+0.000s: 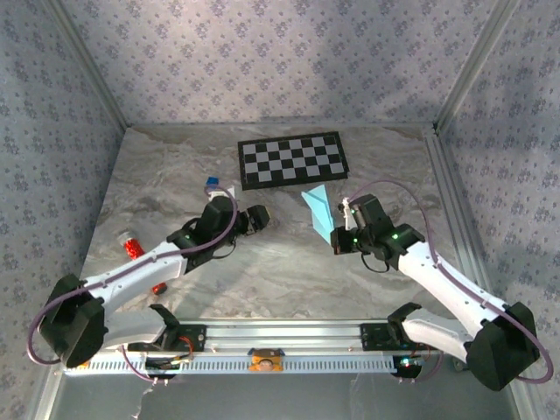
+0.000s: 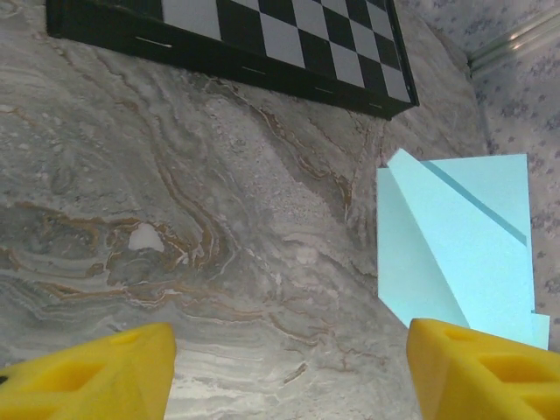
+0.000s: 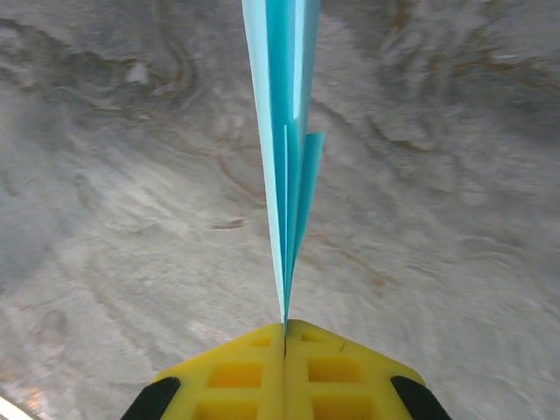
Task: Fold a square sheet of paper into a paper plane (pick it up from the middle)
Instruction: Turn over the paper at the center of the table.
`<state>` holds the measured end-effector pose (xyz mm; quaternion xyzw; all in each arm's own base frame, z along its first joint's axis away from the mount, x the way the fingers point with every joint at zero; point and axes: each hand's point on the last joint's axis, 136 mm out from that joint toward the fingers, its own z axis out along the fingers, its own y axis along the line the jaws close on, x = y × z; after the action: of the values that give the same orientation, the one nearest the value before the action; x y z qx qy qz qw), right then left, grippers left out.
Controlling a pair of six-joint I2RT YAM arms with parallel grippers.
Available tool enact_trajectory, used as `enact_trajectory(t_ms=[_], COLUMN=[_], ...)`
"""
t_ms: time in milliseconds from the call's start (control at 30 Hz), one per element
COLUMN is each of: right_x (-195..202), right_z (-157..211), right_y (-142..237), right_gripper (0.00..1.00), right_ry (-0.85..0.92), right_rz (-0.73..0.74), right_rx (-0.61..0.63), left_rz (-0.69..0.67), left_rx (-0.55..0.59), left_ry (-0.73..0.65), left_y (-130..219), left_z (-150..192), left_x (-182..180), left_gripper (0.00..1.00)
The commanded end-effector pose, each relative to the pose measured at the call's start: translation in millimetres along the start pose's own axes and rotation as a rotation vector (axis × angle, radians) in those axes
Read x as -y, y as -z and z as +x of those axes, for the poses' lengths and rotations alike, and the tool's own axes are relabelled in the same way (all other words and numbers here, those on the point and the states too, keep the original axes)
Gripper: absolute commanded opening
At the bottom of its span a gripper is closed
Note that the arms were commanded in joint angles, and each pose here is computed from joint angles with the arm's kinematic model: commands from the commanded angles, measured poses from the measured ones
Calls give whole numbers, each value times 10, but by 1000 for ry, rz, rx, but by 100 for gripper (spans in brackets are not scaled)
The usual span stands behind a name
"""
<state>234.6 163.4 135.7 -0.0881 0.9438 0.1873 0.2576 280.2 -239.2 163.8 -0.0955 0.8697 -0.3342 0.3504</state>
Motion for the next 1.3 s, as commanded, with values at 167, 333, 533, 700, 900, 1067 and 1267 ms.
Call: enact_trajectory(t_ms=[167,333,533,700,900,1067,1267], right_x=[516,424,114,-207,-481,-603,-732], right_z=[-32,29,300,503,658,663,691], right_y=[250,113,-270,-520,-728,-787,-780], right_gripper=[3,3,2,2,6,7,7], right_ry=[153,293,455,593,640,641,616], right_rz=[472,574,570,557,485,439,338], right_rx=[-58,-143,-267,-316,-353,-341,-320], left_rz=[-68,-93,-189,-208,-210,-213,-209], left_rx=[2,-7,-6,11,10,11,12], left_ry=[29,35,99,144,144,146,155], left_y=[32,32,90,140,184,197,186], left_z=[-7,-35,-60,-56,-66,-66,-62], left_x=[-209,-252,-491,-606,-634,-651,-650], left_gripper=[74,74,74,74,75,75,75])
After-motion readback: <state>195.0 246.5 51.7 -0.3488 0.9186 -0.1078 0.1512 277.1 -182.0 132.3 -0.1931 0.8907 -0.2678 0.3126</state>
